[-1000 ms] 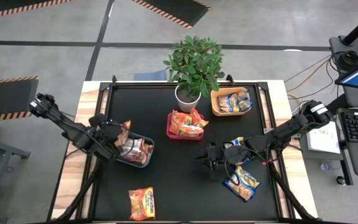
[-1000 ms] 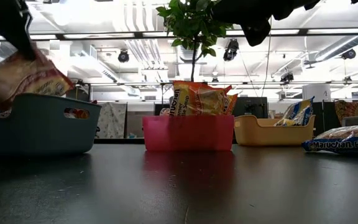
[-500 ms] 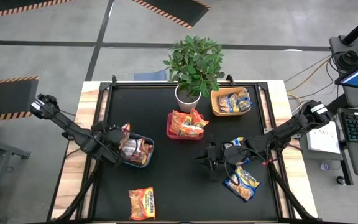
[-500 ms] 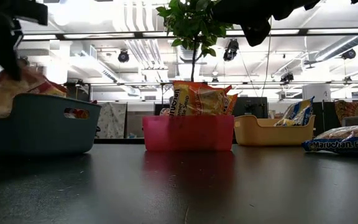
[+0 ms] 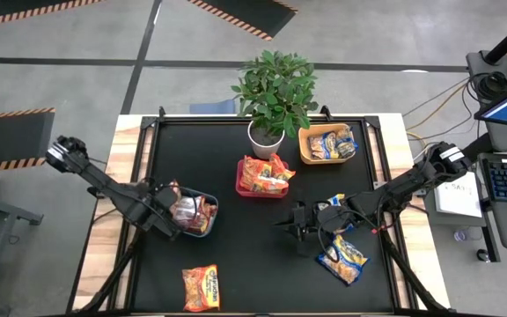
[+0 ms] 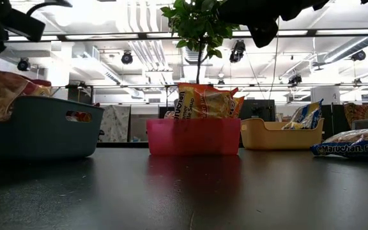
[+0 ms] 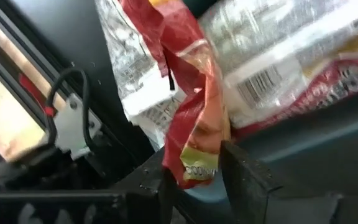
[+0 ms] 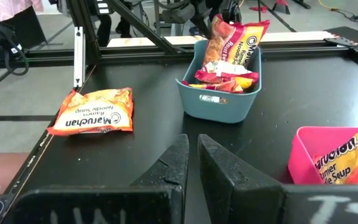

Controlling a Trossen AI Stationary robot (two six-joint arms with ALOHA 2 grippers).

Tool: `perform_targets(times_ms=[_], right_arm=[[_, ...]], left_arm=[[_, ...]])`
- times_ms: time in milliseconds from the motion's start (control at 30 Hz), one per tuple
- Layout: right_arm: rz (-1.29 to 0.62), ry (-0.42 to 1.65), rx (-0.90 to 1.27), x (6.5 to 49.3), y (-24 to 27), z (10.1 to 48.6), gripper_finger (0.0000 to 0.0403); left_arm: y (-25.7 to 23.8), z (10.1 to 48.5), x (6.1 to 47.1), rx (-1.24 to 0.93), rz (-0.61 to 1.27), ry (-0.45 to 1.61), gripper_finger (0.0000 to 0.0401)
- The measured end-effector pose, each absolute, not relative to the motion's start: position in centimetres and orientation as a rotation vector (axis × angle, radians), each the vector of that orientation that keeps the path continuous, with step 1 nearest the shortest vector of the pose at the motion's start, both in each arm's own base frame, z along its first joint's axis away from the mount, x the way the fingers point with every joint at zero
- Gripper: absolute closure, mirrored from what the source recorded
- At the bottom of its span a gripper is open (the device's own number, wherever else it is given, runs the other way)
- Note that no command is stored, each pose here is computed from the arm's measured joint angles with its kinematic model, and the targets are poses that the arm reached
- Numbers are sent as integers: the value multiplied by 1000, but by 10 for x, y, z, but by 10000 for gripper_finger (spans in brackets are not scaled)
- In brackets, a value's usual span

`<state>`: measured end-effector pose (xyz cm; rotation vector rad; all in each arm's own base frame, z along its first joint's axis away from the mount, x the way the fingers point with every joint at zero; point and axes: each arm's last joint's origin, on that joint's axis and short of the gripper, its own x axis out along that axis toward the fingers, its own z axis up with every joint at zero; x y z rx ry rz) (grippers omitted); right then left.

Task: Sort Maruchan noodles
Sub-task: Put the red noodle pack into the green bin

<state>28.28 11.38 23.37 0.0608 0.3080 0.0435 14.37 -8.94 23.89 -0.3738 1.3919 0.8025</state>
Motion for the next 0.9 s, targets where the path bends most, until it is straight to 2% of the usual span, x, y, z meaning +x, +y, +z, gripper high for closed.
perform_targets(times_ms=[167, 300, 433, 567, 667, 900], right_arm=[[44, 308, 62, 283, 114, 234, 377], [43, 308, 62, 283, 114, 234, 377], [43, 308, 62, 283, 114, 234, 377], [44, 308, 62, 283, 114, 234, 377], [44, 308, 61, 283, 114, 234, 377], [44, 308, 60, 283, 114, 234, 377]], left_arm=[[-94, 258, 150, -391, 722, 1371, 287], [-93, 278, 155, -303, 681, 1221, 287], [-86, 283, 158, -174, 770, 988, 287], [-81, 271, 158, -149, 899, 804, 287], [-80, 252, 156, -157, 961, 819, 290], [-80, 212, 147, -242, 1088, 1033, 309]])
